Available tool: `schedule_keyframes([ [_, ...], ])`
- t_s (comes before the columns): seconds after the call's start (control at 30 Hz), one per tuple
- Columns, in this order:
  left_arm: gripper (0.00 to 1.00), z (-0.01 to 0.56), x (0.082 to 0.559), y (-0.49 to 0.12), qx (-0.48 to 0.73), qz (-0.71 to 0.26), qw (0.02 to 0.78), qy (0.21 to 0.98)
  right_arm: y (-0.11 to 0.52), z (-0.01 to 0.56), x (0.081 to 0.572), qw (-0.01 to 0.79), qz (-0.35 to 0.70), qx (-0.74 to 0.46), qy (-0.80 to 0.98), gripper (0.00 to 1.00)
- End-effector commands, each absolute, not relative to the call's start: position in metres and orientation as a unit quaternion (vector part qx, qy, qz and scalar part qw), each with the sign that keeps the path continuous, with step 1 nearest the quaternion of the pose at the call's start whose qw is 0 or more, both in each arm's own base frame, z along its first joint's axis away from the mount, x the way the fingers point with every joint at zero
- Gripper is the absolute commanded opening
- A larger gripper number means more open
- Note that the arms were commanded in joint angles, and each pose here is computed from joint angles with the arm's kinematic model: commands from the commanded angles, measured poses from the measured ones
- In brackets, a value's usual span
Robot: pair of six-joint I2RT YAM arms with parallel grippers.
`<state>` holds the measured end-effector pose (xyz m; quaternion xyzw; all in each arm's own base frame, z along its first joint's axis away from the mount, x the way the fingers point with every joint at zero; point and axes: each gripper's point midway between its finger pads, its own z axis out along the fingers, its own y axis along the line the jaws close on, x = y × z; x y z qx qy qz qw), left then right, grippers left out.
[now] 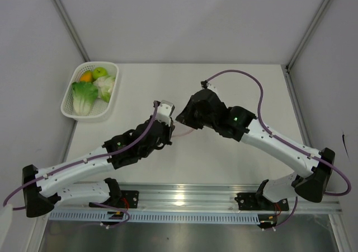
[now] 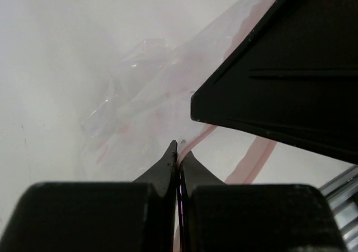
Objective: Place the food in the zip-top bag and seal the zipper
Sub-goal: Open the zipper of the food storage bag at the center of the board.
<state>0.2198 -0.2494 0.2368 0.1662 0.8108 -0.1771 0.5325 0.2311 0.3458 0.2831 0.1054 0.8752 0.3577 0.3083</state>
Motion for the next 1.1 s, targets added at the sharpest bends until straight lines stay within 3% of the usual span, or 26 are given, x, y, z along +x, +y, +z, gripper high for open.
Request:
schedule_keyframes([
  [0.0, 0.01, 0.26, 0.223, -0.251, 0.148, -0.19, 0.549, 0.801, 0.331, 0.301, 0.232, 0.339, 0.341, 0.078, 0.873, 0.26],
  [0.03, 0.01, 0.26, 0.222, -0.252, 0.144, -0.196, 0.546, 0.802, 0.326, 0.304, 0.23, 0.344, 0.338, 0.074, 0.873, 0.41],
  [0.07, 0.01, 0.261, 0.222, -0.253, 0.142, -0.201, 0.546, 0.8, 0.32, 0.303, 0.228, 0.348, 0.327, 0.059, 0.876, 0.46],
  [0.17, 0.01, 0.26, 0.223, -0.257, 0.138, -0.207, 0.543, 0.802, 0.306, 0.317, 0.22, 0.364, 0.326, 0.03, 0.872, 0.78],
  [0.2, 0.01, 0.259, 0.223, -0.258, 0.138, -0.206, 0.541, 0.803, 0.303, 0.321, 0.217, 0.368, 0.33, 0.02, 0.869, 0.99],
  [0.33, 0.01, 0.258, 0.226, -0.262, 0.134, -0.202, 0.538, 0.808, 0.285, 0.346, 0.207, 0.388, 0.368, 0.031, 0.844, 0.99],
  [0.43, 0.01, 0.26, 0.227, -0.261, 0.127, -0.2, 0.539, 0.809, 0.277, 0.383, 0.198, 0.395, 0.473, 0.025, 0.787, 0.99],
  [0.47, 0.01, 0.262, 0.228, -0.261, 0.124, -0.202, 0.54, 0.807, 0.272, 0.359, 0.198, 0.374, 0.474, 0.036, 0.796, 0.99],
  [0.53, 0.01, 0.265, 0.228, -0.261, 0.118, -0.206, 0.542, 0.806, 0.247, 0.345, 0.206, 0.347, 0.472, 0.109, 0.804, 0.87],
  [0.57, 0.01, 0.266, 0.229, -0.262, 0.117, -0.207, 0.542, 0.806, 0.241, 0.333, 0.209, 0.334, 0.46, 0.124, 0.813, 0.76],
  [0.6, 0.0, 0.267, 0.229, -0.263, 0.115, -0.209, 0.543, 0.805, 0.242, 0.323, 0.209, 0.316, 0.453, 0.119, 0.825, 0.41],
  [0.63, 0.01, 0.269, 0.23, -0.263, 0.113, -0.212, 0.545, 0.803, 0.238, 0.312, 0.21, 0.301, 0.44, 0.126, 0.837, 0.31],
  [0.73, 0.01, 0.274, 0.229, -0.267, 0.115, -0.221, 0.546, 0.8, 0.252, 0.303, 0.211, 0.273, 0.455, 0.121, 0.839, 0.36],
  [0.87, 0.01, 0.276, 0.229, -0.269, 0.116, -0.224, 0.546, 0.799, 0.268, 0.299, 0.211, 0.278, 0.447, 0.094, 0.845, 0.57],
  [1.07, 0.01, 0.286, 0.228, -0.274, 0.116, -0.237, 0.546, 0.795, 0.274, 0.287, 0.219, 0.286, 0.416, 0.098, 0.858, 0.59],
])
